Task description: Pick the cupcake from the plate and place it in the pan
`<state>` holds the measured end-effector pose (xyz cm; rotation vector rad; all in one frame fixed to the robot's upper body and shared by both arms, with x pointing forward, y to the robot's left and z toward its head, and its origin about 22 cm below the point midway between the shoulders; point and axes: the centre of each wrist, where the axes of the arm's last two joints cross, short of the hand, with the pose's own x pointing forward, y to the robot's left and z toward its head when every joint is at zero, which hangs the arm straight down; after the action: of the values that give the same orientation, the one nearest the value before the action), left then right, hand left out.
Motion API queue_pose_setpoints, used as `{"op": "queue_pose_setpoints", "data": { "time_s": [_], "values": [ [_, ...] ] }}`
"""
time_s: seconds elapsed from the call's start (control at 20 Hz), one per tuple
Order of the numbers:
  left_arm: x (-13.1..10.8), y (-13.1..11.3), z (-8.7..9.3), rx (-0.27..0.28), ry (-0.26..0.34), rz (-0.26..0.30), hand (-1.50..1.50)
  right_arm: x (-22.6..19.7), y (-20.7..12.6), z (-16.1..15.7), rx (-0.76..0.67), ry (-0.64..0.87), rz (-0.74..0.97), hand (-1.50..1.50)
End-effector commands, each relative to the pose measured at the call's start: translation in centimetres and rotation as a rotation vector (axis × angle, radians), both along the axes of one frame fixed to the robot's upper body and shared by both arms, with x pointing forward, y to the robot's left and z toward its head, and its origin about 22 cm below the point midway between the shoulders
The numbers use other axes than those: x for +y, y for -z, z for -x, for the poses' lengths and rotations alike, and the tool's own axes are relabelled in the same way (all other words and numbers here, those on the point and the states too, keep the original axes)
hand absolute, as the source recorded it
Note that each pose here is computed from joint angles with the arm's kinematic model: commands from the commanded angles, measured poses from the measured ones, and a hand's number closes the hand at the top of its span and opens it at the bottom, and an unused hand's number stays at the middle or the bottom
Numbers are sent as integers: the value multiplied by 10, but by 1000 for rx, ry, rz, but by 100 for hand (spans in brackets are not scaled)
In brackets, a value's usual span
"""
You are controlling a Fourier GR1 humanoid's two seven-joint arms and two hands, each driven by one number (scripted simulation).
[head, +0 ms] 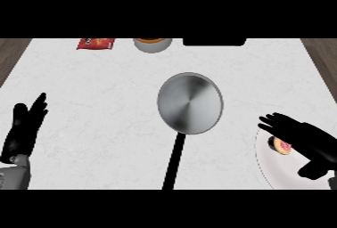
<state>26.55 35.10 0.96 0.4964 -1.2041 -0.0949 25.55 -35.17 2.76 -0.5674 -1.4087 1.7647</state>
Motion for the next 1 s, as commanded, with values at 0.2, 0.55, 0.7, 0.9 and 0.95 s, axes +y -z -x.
{"op": "queue_pose_setpoints", "data": {
  "time_s": [0.2,0.55,0.7,0.9,0.95],
  "values": [
    [-8,-5,4,-7,-6,-19,0,-2,18,-9,-53,-55,46,150],
    [-2,-7,8,14,11,1,0,3,18,4,-183,-53,16,150],
    [-12,9,8,-5,9,-9,0,-11,19,-13,-95,110,31,150],
    [0,-1,-6,-2,2,-7,0,-51,13,-10,41,455,92,150],
    [14,-12,2,-14,3,-14,0,-47,10,-9,58,476,84,150]
  ]
}}
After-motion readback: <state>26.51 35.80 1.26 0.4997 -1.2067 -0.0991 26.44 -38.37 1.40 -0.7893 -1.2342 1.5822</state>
